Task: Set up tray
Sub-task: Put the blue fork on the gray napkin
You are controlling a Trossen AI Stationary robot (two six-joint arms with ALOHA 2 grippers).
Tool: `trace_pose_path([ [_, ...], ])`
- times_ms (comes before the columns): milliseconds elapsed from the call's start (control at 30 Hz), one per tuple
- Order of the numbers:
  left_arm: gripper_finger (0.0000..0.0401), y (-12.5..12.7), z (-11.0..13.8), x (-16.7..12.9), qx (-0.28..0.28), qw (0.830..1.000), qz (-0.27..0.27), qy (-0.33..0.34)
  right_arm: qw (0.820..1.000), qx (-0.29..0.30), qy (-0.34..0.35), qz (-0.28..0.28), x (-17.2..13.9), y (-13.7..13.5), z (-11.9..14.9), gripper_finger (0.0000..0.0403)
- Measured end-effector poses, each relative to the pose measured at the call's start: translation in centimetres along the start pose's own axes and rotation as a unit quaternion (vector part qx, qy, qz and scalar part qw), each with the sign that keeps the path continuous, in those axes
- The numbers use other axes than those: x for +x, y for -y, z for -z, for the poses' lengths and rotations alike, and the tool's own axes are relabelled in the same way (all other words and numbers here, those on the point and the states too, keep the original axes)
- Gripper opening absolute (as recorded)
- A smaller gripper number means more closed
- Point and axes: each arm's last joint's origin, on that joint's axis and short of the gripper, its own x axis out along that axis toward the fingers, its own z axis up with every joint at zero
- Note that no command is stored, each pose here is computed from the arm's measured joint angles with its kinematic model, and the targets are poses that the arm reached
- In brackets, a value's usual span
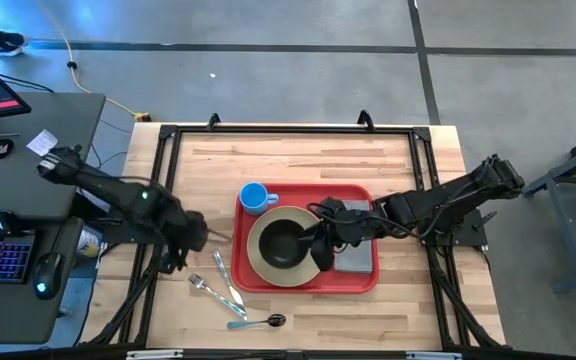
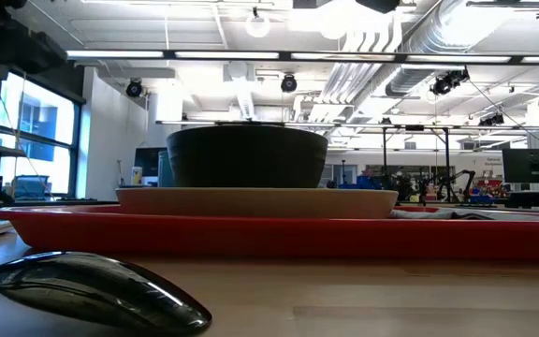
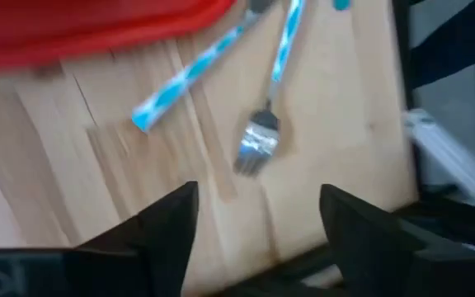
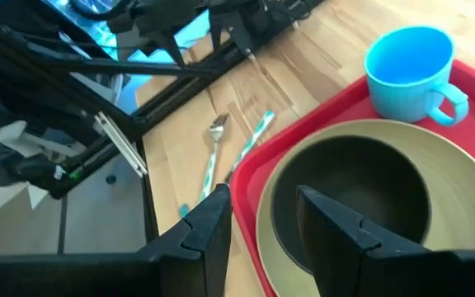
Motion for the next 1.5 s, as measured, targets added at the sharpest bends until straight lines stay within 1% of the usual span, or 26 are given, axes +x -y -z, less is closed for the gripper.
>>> trace_pose_path([
  [67,0.0297,0.8,-0.4,1.0,0.025,0.999,-0.02,-0.007,1.0,-0.002,-0.003,0.0,-0.1,-0.1,0.2,0.0129],
  [100,0.0299,1.1,-0.5,1.7,0.03,0.999,-0.02,-0.019,1.0,-0.003,-0.005,0.0,-0.1,-0.1,0.2,0.0129],
  [267,0.0291,2.1,0.0,5.4,0.024,0.996,-0.02,-0.082,1.0,-0.011,-0.012,-0.003,-0.2,-0.4,0.7,0.0129],
  [400,0.0279,2.7,-0.6,7.0,0.023,0.997,0.005,-0.075,1.0,-0.015,-0.017,-0.004,-0.4,-0.7,1.1,0.0129],
  [500,0.0273,2.8,-1.1,7.7,0.024,0.997,0.014,-0.067,1.0,-0.013,-0.02,-0.003,-0.4,-0.7,1.2,0.0129],
  [567,0.0272,2.7,-1.1,8.2,0.032,0.997,0.005,-0.07,1.0,-0.013,-0.02,-0.003,-0.4,-0.7,1.2,0.0129],
  [633,0.0272,2.5,-1.1,8.8,0.048,0.996,-0.007,-0.072,1.0,-0.006,-0.021,0.0,-0.4,-0.7,1.2,0.0129],
  [733,0.0277,2.4,-0.7,9.6,0.083,0.994,-0.022,-0.074,1.0,0.022,-0.019,0.008,-0.4,-0.6,1.2,0.0129],
  [833,0.0281,2.3,-0.2,10.6,0.109,0.991,-0.018,-0.075,0.999,0.04,-0.01,0.015,-0.4,-0.5,1.2,0.0129],
  [933,0.0282,2.4,0.2,11.4,0.114,0.991,-0.004,-0.071,0.998,0.052,-0.008,0.019,-0.4,-0.5,1.3,0.0129],
  [1067,0.0274,2.3,0.9,12.1,0.121,0.99,-0.002,-0.07,0.997,0.07,0.0,0.029,-0.4,-0.4,1.2,0.0129],
  [1233,0.0265,1.9,1.3,12.6,0.119,0.991,-0.018,-0.066,0.995,0.088,0.016,0.041,-0.4,-0.3,1.2,0.0129],
  [1300,0.0265,1.8,1.2,12.6,0.118,0.991,-0.029,-0.061,0.995,0.087,0.019,0.042,-0.4,-0.3,1.1,0.0129],
  [1400,0.0266,1.9,1.0,12.6,0.118,0.991,-0.027,-0.048,0.996,0.073,0.015,0.042,-0.4,-0.3,1.2,0.0129],
  [1500,0.0265,2.0,0.7,12.9,0.112,0.993,-0.023,-0.036,0.997,0.07,0.007,0.042,-0.4,-0.2,1.2,0.0129],
])
